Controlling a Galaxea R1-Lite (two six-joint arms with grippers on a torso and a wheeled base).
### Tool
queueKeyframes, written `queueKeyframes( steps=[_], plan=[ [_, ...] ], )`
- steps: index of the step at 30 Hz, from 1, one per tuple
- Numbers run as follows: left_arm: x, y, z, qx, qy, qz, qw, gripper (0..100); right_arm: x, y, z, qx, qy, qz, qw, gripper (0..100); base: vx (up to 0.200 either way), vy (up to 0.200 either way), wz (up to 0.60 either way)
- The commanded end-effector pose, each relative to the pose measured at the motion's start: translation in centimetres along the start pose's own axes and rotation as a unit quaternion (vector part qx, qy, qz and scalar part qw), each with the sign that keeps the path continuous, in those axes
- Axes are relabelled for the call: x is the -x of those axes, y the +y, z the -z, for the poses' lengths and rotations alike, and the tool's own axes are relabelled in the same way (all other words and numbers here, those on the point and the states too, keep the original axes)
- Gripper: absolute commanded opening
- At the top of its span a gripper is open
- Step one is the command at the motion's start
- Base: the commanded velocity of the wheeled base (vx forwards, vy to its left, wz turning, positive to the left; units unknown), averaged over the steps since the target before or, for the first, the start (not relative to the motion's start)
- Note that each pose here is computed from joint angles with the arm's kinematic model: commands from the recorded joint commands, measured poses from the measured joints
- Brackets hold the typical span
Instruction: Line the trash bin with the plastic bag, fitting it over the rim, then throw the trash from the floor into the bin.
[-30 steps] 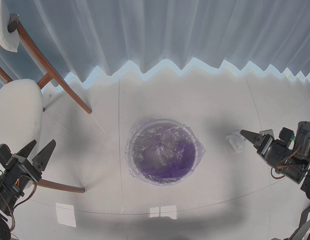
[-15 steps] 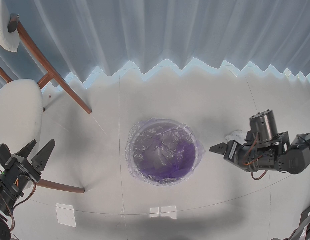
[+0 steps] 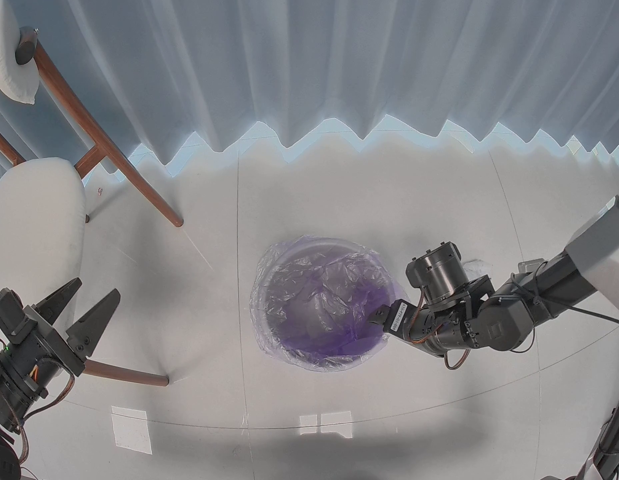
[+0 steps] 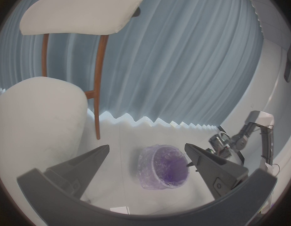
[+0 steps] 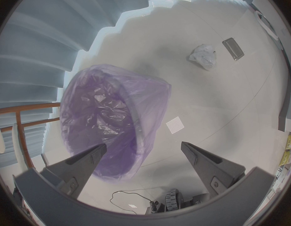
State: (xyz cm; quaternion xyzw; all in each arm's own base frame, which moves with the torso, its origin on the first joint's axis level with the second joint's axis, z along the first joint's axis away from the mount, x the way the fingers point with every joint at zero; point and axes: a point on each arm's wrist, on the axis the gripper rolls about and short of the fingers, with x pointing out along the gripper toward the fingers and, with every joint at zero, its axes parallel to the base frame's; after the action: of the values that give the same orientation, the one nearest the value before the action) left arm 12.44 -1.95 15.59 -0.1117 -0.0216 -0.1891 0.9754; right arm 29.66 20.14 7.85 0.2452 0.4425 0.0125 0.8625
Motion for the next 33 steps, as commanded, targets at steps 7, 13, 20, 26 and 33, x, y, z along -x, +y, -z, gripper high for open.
queueKeyframes(
  steps=[7,13,20,26,33],
  plan=[
    [0.1,-0.1,0.6,-0.036,0.026,0.047,0.9979,100,-4.7,0.6,1.0,0.003,0.001,0.027,0.9996,100,0.000,0.000,0.00],
    [0.2,-0.1,0.6,-0.038,0.023,0.048,0.9979,100,-6.2,1.9,1.0,-0.019,-0.011,0.022,0.9995,100,0.000,0.000,0.00],
    [0.2,-0.1,0.6,-0.039,0.022,0.046,0.9979,100,-6.2,2.2,0.7,-0.008,-0.021,0.024,0.9995,0,0.000,0.000,0.00],
    [0.3,-0.1,0.5,-0.040,0.019,0.047,0.9979,100,-3.9,1.7,-1.6,0.074,-0.040,0.013,0.9964,0,0.000,0.000,0.00],
    [0.3,-0.1,0.5,-0.039,0.019,0.047,0.9979,100,-0.9,-1.4,-3.7,0.295,-0.013,-0.012,0.9555,0,0.000,0.000,0.00]
  ],
)
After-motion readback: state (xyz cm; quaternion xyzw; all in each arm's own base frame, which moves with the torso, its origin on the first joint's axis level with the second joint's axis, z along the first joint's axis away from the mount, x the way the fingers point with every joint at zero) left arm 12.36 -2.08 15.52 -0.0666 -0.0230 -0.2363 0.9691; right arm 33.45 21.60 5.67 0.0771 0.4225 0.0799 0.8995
